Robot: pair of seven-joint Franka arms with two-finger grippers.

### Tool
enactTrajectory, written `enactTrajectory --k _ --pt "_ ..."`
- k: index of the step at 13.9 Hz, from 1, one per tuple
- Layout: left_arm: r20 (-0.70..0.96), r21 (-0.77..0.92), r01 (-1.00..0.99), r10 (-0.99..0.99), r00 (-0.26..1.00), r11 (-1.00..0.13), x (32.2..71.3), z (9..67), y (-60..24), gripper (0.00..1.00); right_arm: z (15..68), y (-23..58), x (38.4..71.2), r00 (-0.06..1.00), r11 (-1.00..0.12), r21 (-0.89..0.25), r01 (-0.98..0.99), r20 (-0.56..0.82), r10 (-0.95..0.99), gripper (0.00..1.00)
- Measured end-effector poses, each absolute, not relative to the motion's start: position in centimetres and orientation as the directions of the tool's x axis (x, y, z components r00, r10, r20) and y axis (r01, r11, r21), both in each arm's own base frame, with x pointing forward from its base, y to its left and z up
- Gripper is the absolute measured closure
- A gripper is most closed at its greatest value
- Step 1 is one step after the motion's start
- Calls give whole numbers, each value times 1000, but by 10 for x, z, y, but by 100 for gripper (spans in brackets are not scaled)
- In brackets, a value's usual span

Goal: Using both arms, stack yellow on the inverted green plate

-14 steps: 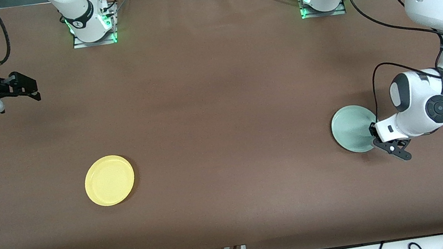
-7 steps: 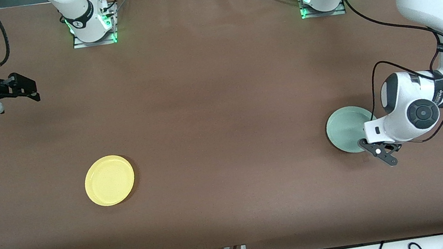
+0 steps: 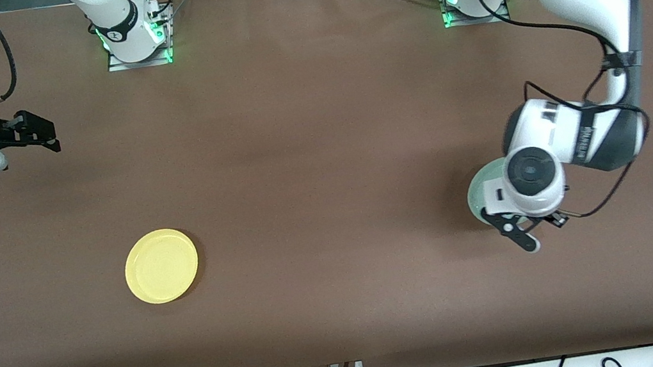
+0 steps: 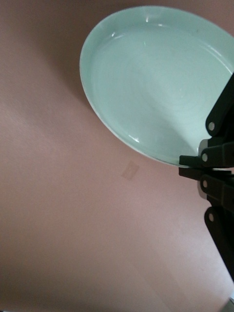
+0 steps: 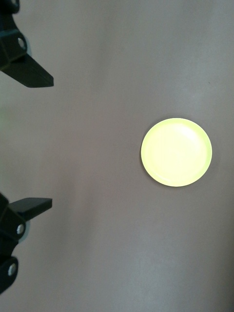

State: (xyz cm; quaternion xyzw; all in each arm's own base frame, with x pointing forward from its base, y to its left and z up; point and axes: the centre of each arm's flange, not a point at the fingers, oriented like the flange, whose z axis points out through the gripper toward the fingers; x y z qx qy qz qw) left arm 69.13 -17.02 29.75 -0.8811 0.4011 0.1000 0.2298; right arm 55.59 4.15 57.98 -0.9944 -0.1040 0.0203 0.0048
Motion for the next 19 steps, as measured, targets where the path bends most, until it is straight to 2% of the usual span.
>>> enactTrajectory --k 4,8,11,13,16,19 --pt "-400 -504 -682 -556 729 -531 656 292 -251 97 566 42 565 978 -979 -14 205 -45 206 0" --pt "-422 -641 -664 -547 723 -384 630 283 -306 97 557 25 571 982 -984 -13 180 -49 181 0" --pt "-406 -759 -581 -483 775 -293 600 254 -344 97 535 11 581 984 -985 -10 170 -51 170 0" --pt "-352 -826 -491 -428 833 -276 582 234 -359 97 510 9 587 985 -986 -7 169 -38 170 0" --pt "-321 -859 -448 -422 848 -248 565 230 -379 97 466 7 604 983 -984 1 181 -24 181 0" --pt "-311 -868 -437 -430 848 -235 553 229 -394 97 386 0 637 982 -982 21 188 11 188 0"
